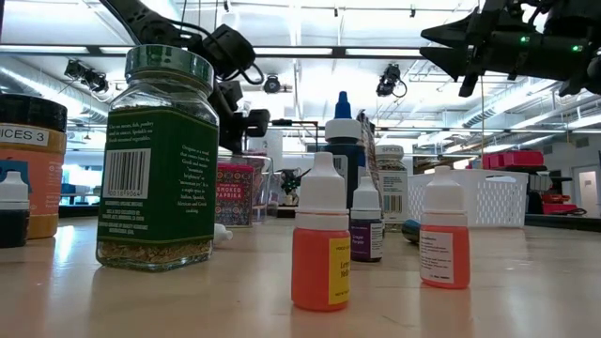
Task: Pick & Place Kitchen Items
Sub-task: Put the pink cereal box into the transparent bin, then put the red cereal box into the transparent bin
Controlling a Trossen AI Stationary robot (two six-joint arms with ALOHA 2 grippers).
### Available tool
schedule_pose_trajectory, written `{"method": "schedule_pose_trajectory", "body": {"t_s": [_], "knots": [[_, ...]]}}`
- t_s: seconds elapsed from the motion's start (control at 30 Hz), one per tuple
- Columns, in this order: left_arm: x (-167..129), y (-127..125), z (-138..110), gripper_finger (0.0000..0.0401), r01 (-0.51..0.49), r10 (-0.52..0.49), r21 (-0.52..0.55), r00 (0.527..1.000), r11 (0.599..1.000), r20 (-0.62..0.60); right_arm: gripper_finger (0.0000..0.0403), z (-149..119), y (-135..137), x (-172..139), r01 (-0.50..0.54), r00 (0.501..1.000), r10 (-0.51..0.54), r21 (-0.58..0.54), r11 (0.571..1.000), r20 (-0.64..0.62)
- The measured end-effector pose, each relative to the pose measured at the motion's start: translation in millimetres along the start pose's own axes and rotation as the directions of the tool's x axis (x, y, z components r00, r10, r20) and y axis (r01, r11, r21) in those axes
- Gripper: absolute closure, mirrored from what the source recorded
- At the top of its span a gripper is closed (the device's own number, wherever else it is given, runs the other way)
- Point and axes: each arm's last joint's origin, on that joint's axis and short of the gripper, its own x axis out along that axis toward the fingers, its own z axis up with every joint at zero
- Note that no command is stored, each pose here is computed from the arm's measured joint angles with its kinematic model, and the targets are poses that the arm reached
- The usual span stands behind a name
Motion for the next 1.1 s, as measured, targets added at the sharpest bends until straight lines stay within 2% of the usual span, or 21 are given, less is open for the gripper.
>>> {"method": "schedule_pose_trajectory", "body": {"t_s": [0.3,0.5,0.63,0.87,1.0,1.1], "knots": [[11.6,9.5,4.5,0.0322,-0.005,0.005,-0.011,1.000,1.000,-0.027,0.0224,0.0,0.0,0.0,0.000,1.000,0.000,0.000,1.000,0.000],[8.2,4.3,9.6,0.0311,0.020,-0.020,0.075,1.000,0.997,-0.010,0.0224,0.0,0.0,0.0,0.000,1.000,0.000,0.000,1.000,0.000],[-8.8,-13.1,23.1,0.0310,0.078,-0.084,0.160,0.996,0.984,0.035,0.0224,0.0,0.0,0.0,0.000,1.000,0.000,0.000,1.000,0.000],[-51.1,-41.4,44.5,0.0310,0.144,-0.192,0.323,0.974,0.935,0.121,0.0224,0.1,0.0,0.0,0.000,1.000,0.000,-0.004,1.000,0.001],[-80.2,-45.3,49.8,0.0310,0.212,-0.277,0.363,0.951,0.907,0.136,0.0224,-0.5,0.7,0.0,-0.027,1.000,0.027,-0.007,1.000,-0.010],[-106.6,-41.4,53.9,0.0310,0.267,-0.348,0.410,0.928,0.872,0.134,0.0224,-0.8,1.8,-0.1,-0.066,0.998,0.066,-0.011,0.998,-0.019]]}}
